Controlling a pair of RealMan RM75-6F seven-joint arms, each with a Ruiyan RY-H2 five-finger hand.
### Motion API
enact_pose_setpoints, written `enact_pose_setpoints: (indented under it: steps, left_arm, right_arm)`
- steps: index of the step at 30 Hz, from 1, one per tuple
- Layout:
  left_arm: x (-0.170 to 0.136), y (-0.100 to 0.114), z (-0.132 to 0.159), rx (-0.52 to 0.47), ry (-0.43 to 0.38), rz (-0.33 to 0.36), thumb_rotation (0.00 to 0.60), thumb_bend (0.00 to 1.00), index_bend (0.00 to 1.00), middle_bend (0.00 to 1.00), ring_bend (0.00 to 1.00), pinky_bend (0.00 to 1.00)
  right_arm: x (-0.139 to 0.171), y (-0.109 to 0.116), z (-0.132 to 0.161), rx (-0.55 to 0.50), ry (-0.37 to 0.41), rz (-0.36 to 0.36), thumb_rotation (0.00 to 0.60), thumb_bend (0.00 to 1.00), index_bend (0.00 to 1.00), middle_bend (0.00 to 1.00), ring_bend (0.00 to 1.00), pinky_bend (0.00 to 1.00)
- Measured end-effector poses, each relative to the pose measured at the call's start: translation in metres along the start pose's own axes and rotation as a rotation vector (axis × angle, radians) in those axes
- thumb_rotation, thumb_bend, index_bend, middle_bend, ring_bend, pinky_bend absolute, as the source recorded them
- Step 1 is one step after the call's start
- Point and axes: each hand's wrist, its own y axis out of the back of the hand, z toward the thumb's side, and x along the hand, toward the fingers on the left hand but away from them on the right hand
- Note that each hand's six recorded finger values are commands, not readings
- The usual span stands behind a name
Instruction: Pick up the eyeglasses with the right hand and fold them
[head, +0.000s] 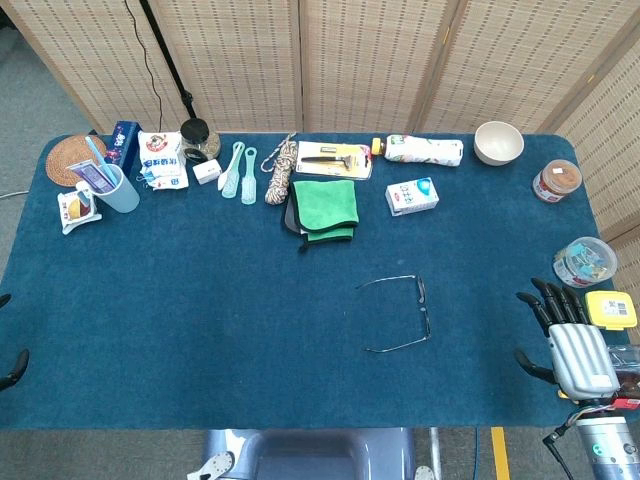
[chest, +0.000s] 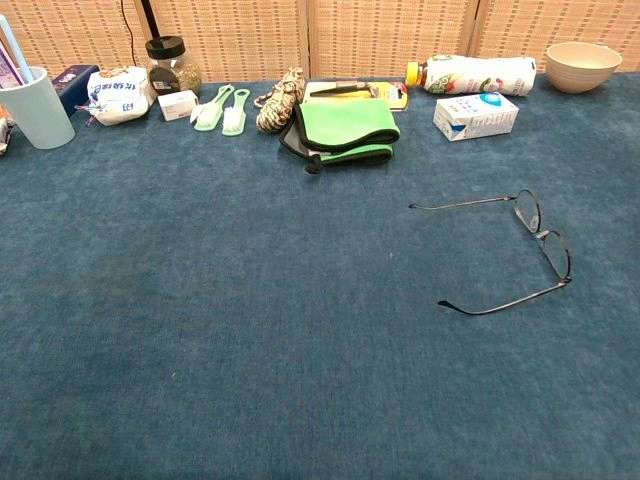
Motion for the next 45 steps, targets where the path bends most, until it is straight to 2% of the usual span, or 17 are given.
enact_pose_setpoints:
  steps: [12,19,24,32,37,45]
  left_arm:
    - [0.002,0.003,-0.001,0.003,-0.001,0.010,0.495,0.38,0.11,0.02,0.09,0.00]
    - [0.002,0.004,0.001,0.002,-0.007,0.010,0.494,0.38,0.11,0.02,0.09,0.00]
    - [0.004,0.004,0.002,0.005,-0.009,0.010,0.495,0.38,0.11,0.02,0.09,0.00]
    - [0.007,0.009,0.004,0.014,-0.010,0.022,0.495,0.38,0.11,0.02,0.09,0.00]
    - [0.010,0.011,0.007,0.018,-0.015,0.025,0.494,0.38,0.11,0.02,0.09,0.00]
    - [0.014,0.011,0.013,0.029,-0.027,0.022,0.494,0.38,0.11,0.02,0.09,0.00]
  right_arm:
    - [-0.001,0.001,0.002,-0.012,0.006,0.004,0.600,0.29,0.17,0.06,0.04,0.00]
    - [-0.003,0.001,0.005,-0.033,0.015,-0.003,0.600,0.29,0.16,0.09,0.08,0.13]
    - [-0.009,-0.001,0.009,-0.046,0.030,0.009,0.600,0.29,0.21,0.13,0.12,0.15]
    - [-0.026,-0.007,0.015,-0.080,0.056,0.054,0.600,0.29,0.30,0.23,0.16,0.15]
    - [-0.039,-0.010,0.023,-0.093,0.085,0.079,0.600,0.29,0.32,0.24,0.16,0.14]
    - [-0.067,-0.019,0.037,-0.107,0.124,0.160,0.600,0.29,0.32,0.24,0.16,0.14]
